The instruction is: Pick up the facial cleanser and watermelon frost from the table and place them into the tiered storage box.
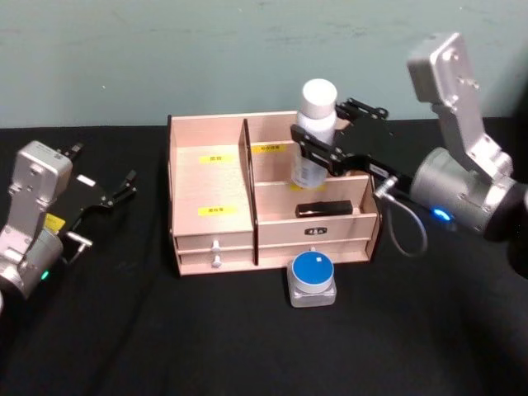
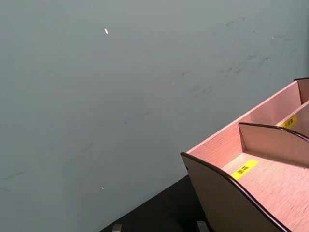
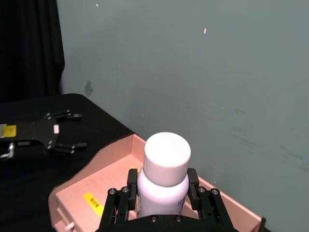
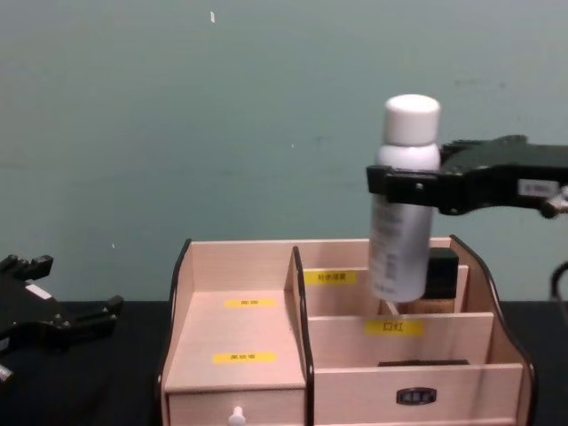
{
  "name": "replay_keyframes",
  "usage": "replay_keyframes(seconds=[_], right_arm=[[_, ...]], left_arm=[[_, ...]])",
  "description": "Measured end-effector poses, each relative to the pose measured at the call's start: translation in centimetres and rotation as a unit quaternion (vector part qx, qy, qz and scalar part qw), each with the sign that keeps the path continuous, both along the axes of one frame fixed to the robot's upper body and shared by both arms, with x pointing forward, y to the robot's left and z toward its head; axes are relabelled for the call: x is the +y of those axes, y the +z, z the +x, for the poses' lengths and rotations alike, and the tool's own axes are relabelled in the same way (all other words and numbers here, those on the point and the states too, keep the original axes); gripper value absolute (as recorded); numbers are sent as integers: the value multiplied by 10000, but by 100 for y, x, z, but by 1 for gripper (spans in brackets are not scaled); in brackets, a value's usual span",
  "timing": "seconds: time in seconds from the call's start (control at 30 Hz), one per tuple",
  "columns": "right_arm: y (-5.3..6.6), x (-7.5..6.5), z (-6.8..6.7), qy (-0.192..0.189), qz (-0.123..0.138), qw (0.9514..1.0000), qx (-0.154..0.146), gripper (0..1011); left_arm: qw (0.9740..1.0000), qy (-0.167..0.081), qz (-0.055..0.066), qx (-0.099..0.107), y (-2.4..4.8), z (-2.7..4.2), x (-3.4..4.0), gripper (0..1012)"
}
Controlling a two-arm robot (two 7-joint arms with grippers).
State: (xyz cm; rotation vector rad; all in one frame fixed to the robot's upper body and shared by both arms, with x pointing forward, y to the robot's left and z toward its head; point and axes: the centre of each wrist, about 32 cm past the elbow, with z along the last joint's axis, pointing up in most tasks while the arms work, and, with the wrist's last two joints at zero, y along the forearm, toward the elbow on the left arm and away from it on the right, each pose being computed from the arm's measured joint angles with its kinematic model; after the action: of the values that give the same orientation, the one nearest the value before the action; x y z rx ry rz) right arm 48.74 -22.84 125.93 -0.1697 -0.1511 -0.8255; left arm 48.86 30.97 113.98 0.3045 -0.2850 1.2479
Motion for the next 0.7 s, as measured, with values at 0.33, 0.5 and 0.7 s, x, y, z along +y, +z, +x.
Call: replay_keyframes(seconds=[0.33,0.5,0.7], right_arm=[[-67,175,304,-50,-43,10000,21,621],[-123,210,401,-97,-56,9999,61,621],[-174,235,486,-90,-36,9999,78,621]], left_arm=[[10000,0,0,0,0,0,0,1001],[10000,0,0,0,0,0,0,1001],[10000,0,-1,0,0,0,0,1001]])
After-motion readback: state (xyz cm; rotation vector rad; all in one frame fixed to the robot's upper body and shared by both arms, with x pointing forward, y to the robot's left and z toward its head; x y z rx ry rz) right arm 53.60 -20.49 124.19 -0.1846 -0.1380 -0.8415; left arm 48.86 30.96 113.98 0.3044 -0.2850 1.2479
